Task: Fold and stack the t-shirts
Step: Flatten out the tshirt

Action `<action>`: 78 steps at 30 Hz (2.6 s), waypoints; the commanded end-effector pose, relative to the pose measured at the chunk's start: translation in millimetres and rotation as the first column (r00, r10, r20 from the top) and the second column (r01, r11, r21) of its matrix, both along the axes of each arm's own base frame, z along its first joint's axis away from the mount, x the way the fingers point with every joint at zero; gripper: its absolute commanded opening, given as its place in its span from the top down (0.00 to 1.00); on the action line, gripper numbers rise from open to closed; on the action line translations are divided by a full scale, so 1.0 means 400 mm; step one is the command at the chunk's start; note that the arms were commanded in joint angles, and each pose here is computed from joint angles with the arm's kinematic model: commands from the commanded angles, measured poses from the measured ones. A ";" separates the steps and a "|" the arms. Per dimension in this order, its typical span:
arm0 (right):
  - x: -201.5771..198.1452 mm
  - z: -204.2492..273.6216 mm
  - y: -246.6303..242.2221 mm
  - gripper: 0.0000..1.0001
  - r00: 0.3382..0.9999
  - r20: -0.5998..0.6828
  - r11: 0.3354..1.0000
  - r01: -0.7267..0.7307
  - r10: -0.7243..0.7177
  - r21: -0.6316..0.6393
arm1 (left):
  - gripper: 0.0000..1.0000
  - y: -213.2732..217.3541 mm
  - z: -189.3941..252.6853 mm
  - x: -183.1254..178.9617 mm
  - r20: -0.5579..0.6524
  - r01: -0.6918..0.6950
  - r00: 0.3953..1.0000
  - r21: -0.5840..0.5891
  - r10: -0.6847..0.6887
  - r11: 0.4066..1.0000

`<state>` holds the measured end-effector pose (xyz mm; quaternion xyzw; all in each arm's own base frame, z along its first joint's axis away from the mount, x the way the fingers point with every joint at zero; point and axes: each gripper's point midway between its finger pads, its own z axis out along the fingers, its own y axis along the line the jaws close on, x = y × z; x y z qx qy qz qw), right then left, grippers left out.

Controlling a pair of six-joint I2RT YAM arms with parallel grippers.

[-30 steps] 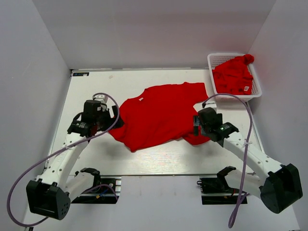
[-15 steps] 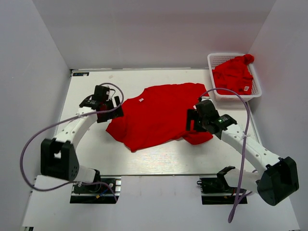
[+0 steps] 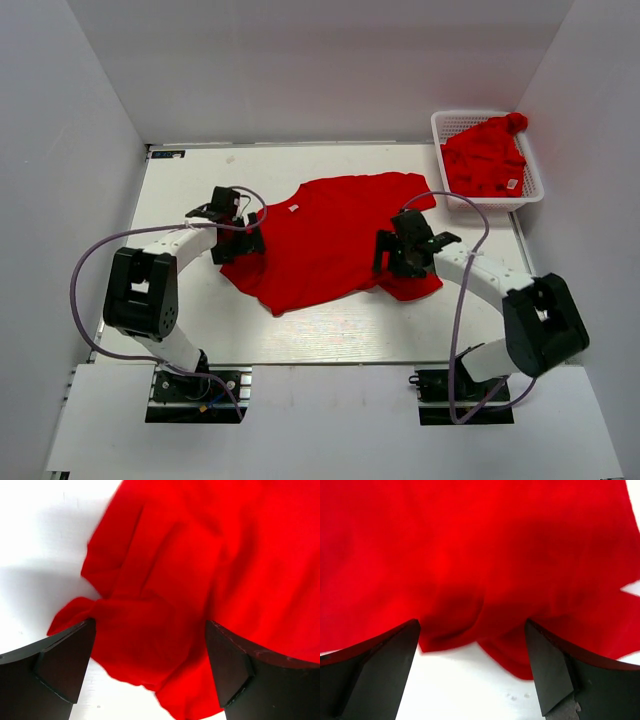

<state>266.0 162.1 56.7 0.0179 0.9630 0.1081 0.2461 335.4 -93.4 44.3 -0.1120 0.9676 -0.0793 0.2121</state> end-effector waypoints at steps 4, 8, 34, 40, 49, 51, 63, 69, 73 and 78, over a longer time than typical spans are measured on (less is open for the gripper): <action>0.092 -0.029 -0.001 0.10 0.999 0.007 0.999 0.043 -0.043 -0.003 | 0.00 0.023 -0.064 -0.095 -0.092 -0.030 0.995 0.030 0.033 0.999; 0.142 -0.051 -0.028 0.10 0.998 -0.001 0.997 0.068 -0.069 -0.045 | 0.00 0.034 -0.083 -0.162 -0.133 -0.062 0.989 0.027 0.065 0.998; 0.493 0.192 -0.055 0.10 0.956 0.262 0.985 -0.100 0.135 -0.141 | 0.00 0.084 0.133 -0.249 -0.087 -0.128 0.987 0.091 0.136 0.988; 0.332 0.248 -0.103 0.10 0.961 0.260 0.991 -0.065 0.094 -0.117 | 0.00 0.024 0.038 -0.277 -0.140 -0.071 0.988 -0.022 0.068 0.997; 0.141 0.288 -0.082 0.10 0.953 0.269 0.989 -0.147 0.138 0.013 | 0.23 0.022 -0.011 -0.274 -0.091 -0.072 0.993 -0.029 0.069 0.997; 0.117 0.289 -0.085 0.10 0.953 0.270 0.989 -0.148 0.137 0.018 | 0.28 0.023 -0.030 -0.278 -0.097 -0.072 0.993 -0.027 0.069 0.997; 0.038 0.291 -0.110 0.10 0.961 0.247 0.991 -0.131 0.125 0.008 | 0.68 -0.037 -0.097 -0.295 -0.133 -0.012 0.991 -0.096 -0.001 0.995; -0.008 0.237 -0.115 0.10 0.972 0.192 0.990 -0.142 0.138 0.006 | 1.00 -0.105 -0.027 -0.213 -0.007 0.087 0.996 -0.146 -0.089 0.985; -0.075 0.172 -0.069 0.10 0.962 0.138 0.967 -0.247 0.238 0.059 | 1.00 -0.167 0.128 -0.100 0.188 0.200 0.968 -0.173 -0.167 0.965; -0.122 0.129 -0.007 0.10 0.922 0.124 0.925 -0.376 0.367 0.061 | 1.00 -0.243 0.427 0.023 0.487 0.333 0.847 -0.175 -0.212 0.927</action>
